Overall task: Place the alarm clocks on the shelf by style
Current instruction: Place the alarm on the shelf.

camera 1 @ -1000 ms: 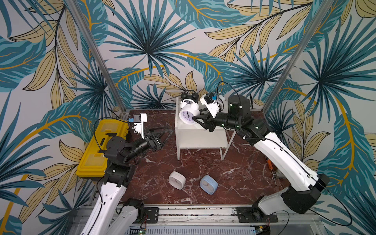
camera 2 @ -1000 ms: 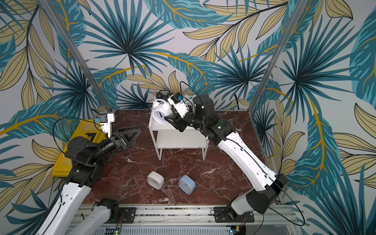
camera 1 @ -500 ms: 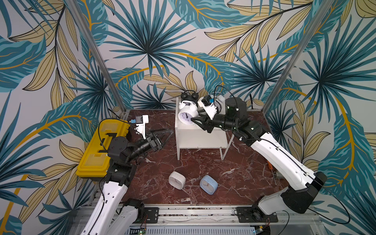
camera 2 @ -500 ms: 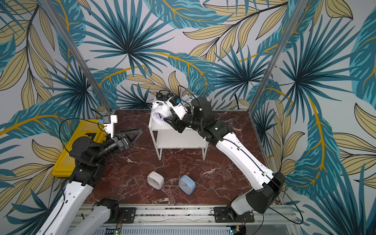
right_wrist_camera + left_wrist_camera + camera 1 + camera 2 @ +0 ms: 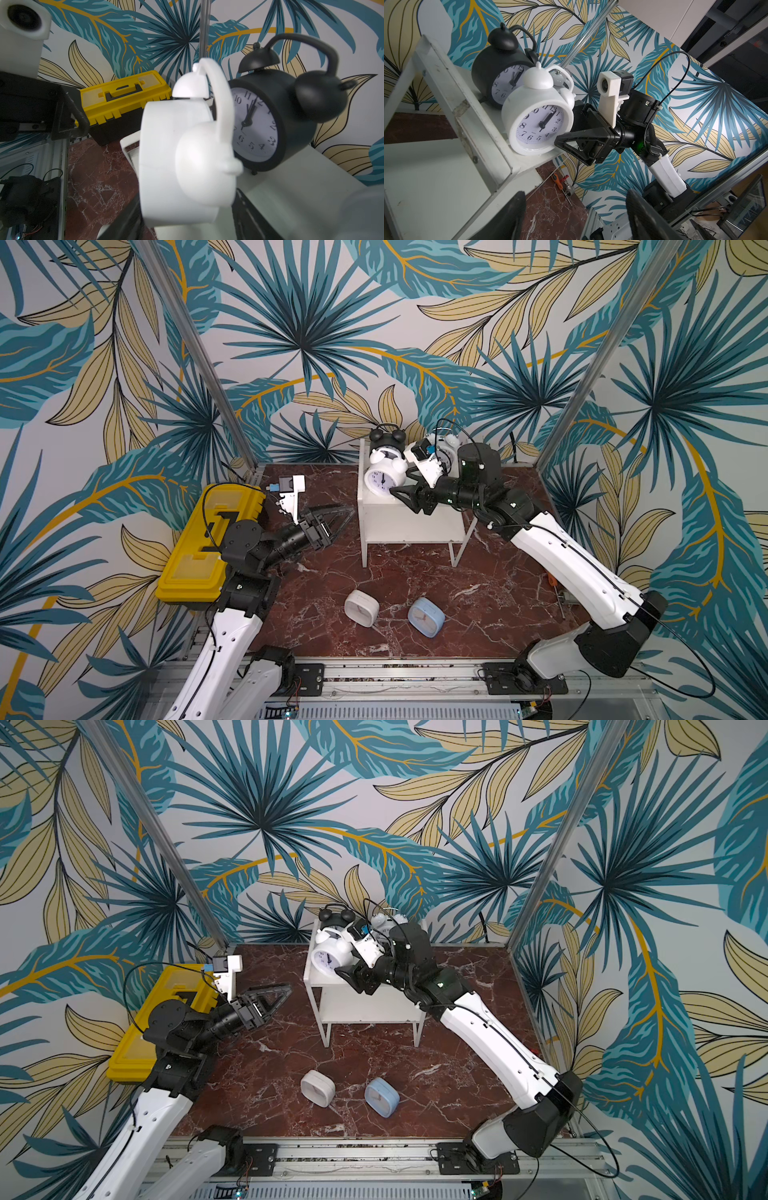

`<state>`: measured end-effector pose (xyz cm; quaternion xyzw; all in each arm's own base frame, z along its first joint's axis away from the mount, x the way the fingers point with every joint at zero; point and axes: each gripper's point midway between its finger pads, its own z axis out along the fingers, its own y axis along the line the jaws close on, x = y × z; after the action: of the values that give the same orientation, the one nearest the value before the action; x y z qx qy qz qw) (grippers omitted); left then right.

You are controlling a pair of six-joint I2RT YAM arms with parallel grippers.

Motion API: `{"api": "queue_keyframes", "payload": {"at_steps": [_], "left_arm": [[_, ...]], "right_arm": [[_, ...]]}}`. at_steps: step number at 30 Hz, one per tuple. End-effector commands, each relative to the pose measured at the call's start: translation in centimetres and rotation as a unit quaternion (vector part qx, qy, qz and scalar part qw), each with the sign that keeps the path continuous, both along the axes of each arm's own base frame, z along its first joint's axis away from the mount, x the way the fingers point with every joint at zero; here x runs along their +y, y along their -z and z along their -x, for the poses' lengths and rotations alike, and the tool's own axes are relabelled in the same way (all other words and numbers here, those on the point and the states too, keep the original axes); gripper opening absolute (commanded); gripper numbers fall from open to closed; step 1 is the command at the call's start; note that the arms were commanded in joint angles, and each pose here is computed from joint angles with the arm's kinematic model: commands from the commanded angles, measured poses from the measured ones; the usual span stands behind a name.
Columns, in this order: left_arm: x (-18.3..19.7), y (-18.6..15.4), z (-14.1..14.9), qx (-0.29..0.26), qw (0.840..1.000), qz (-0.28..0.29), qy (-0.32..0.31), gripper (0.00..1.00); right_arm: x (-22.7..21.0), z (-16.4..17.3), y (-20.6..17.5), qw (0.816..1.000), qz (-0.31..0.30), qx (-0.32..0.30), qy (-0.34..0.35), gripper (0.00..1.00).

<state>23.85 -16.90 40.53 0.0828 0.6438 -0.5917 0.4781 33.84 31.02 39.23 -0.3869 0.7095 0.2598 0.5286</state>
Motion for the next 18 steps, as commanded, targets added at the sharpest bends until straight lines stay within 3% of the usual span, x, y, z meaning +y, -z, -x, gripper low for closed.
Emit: {"api": "queue_keyframes", "payload": {"at_steps": [1,11,18], "left_arm": [[-0.1,0.4,0.3,-0.005,1.0,0.003,0.014,0.78],[-0.3,1.0,0.4,0.0,1.0,0.001,0.02,0.78],[-0.3,1.0,0.4,0.0,1.0,-0.001,0.023,0.78]], "right_arm": [[-1.0,0.0,-0.8,1.0,-0.002,-0.001,0.023,0.67],[-1.9,-0.8,-1.3,0.998,-0.002,-0.005,0.056,0.65],[-2.2,-0.9,-1.3,0.998,-0.003,-0.004,0.062,0.59]]}}
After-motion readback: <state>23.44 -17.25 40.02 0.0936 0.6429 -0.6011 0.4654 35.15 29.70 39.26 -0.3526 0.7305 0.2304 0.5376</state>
